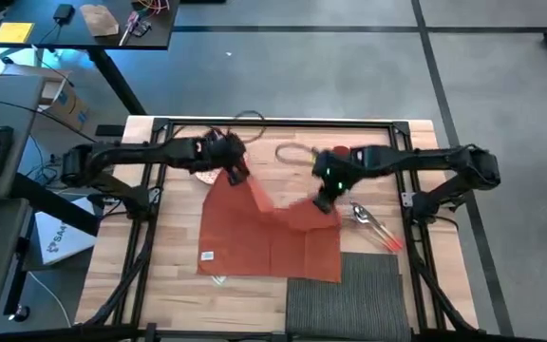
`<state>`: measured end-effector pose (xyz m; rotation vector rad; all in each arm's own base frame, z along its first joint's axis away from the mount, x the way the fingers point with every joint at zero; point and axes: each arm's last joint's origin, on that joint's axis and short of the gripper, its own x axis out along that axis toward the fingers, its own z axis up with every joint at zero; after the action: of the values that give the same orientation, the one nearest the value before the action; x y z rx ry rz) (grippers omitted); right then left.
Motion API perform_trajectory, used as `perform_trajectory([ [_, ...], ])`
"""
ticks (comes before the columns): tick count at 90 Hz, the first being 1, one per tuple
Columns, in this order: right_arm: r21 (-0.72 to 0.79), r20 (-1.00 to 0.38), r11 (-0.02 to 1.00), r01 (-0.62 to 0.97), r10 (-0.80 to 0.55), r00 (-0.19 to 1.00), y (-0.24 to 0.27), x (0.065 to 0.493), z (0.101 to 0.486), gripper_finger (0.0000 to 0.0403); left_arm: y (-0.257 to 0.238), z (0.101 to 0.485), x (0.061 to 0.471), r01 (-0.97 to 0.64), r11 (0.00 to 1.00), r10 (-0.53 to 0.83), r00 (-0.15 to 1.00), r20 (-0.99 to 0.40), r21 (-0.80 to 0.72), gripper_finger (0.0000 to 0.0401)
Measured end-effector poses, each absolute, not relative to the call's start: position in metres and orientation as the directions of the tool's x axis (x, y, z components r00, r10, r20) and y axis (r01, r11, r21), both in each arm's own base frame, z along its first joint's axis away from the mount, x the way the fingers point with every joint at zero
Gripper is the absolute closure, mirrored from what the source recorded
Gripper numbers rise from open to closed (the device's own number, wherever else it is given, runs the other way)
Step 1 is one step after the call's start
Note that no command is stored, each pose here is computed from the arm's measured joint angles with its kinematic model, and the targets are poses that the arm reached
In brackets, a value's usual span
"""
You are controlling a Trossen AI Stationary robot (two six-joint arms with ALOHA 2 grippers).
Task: Set table place
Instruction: Fold the orange table napkin
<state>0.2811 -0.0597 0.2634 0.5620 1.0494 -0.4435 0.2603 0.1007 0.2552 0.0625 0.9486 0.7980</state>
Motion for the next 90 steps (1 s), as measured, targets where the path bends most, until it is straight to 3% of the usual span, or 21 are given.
perform_trajectory([
  [15,0.080,-0.848,0.682,0.727,-0.337,0.409,-0.110,0.274,0.266,0.0403,0.139,0.253,0.252,-0.710,0.570,0.733,0.212,-0.646,0.414,0.0401],
  [32,0.017,-0.807,0.656,0.755,-0.437,0.398,-0.142,0.265,0.269,0.0394,0.165,0.252,0.237,-0.812,0.461,0.750,0.142,-0.646,0.358,0.0400],
  [43,-0.007,-0.786,0.636,0.771,-0.481,0.390,-0.150,0.263,0.271,0.0346,0.170,0.251,0.232,-0.813,0.478,0.722,0.147,-0.677,0.333,0.0388],
  [57,-0.058,-0.748,0.602,0.797,-0.554,0.364,-0.151,0.259,0.278,0.0259,0.172,0.252,0.228,-0.811,0.482,0.704,0.132,-0.698,0.333,0.0339],
  [65,-0.006,-0.742,0.647,0.763,-0.514,0.430,-0.143,0.257,0.286,0.0221,0.169,0.262,0.223,-0.807,0.483,0.693,0.116,-0.712,0.339,0.0306],
  [76,0.113,-0.743,0.779,0.616,-0.346,0.574,-0.122,0.259,0.297,0.0201,0.156,0.285,0.216,-0.783,0.540,0.645,0.149,-0.749,0.309,0.0271],
  [83,0.175,-0.740,0.838,0.518,-0.235,0.630,-0.104,0.264,0.300,0.0200,0.145,0.295,0.212,-0.772,0.618,0.537,0.278,-0.797,0.148,0.0260],
  [90,0.222,-0.739,0.884,0.412,-0.123,0.662,-0.082,0.271,0.300,0.0202,0.129,0.301,0.211,-0.685,0.723,0.321,0.445,-0.836,-0.087,0.0258],
])
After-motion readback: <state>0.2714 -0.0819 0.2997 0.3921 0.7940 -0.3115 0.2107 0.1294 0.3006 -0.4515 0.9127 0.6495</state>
